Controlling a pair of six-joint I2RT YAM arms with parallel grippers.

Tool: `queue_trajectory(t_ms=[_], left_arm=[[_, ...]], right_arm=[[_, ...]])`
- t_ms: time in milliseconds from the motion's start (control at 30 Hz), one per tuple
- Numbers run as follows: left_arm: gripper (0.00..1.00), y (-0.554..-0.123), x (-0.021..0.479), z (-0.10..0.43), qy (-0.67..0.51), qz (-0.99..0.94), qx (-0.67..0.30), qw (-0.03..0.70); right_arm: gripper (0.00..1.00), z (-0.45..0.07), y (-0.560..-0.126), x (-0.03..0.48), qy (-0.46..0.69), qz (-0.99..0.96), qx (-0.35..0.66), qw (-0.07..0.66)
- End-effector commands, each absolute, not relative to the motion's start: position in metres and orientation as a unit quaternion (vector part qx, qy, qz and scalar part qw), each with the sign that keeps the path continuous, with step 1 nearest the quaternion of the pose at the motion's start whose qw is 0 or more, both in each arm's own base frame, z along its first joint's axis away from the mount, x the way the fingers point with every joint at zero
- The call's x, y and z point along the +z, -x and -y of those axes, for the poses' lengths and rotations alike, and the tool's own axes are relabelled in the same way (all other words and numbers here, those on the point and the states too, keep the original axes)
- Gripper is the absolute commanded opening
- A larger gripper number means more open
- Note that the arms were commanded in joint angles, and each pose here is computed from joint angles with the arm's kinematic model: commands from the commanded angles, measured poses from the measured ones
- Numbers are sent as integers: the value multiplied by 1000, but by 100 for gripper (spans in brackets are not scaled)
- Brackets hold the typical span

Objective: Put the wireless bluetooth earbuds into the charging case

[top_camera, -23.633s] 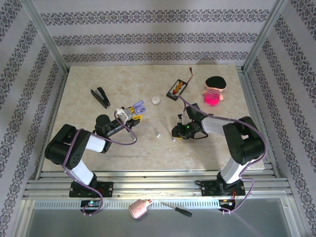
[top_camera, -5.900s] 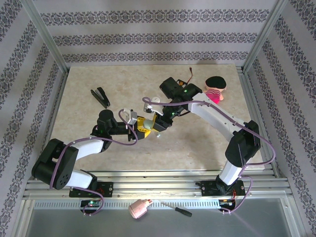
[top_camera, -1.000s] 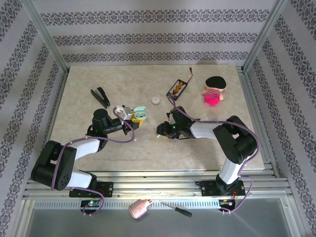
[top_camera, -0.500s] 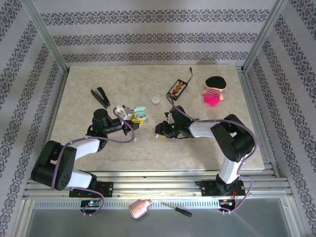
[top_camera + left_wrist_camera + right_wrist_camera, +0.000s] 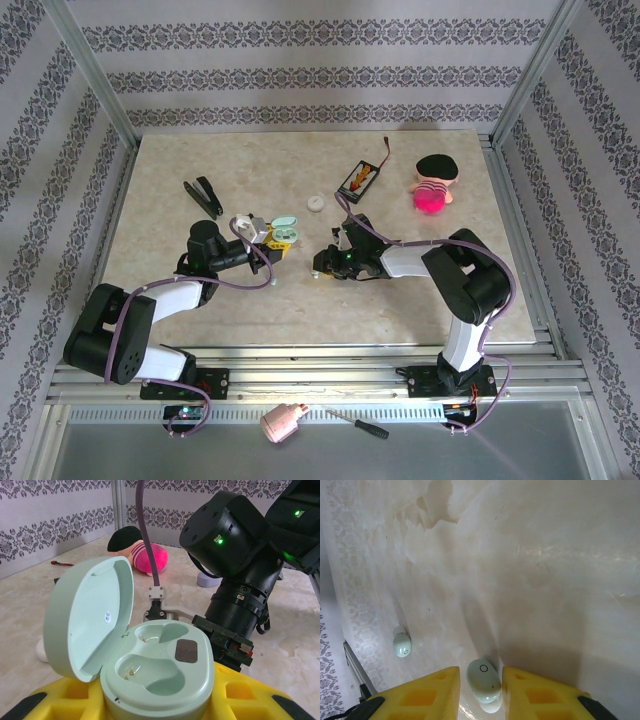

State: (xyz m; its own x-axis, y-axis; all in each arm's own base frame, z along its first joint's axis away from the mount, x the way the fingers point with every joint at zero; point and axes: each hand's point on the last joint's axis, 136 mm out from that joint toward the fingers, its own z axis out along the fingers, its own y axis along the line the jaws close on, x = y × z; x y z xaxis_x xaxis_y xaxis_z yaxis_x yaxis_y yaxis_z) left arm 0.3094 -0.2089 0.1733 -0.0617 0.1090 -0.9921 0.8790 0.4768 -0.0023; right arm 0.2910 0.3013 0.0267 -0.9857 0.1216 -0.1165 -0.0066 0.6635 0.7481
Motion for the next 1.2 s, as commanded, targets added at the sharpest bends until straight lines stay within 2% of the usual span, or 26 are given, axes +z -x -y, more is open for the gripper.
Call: queue_trajectory(t_ms=[0, 267, 867, 1167], left_arm=[[18, -310, 181, 209, -393, -626, -337, 583], [18, -311, 181, 208, -392, -627, -337, 583], [19, -311, 179, 208, -392, -629, -336, 582], [19, -311, 180, 208, -392, -627, -337, 582]], right_arm=[[27, -311, -291, 31, -21, -903, 423, 75], [26, -312, -284, 38, 0, -902, 426, 73], [27, -322, -276, 20, 38, -908, 415, 45], [20, -320, -277, 19, 39, -911, 407, 51]])
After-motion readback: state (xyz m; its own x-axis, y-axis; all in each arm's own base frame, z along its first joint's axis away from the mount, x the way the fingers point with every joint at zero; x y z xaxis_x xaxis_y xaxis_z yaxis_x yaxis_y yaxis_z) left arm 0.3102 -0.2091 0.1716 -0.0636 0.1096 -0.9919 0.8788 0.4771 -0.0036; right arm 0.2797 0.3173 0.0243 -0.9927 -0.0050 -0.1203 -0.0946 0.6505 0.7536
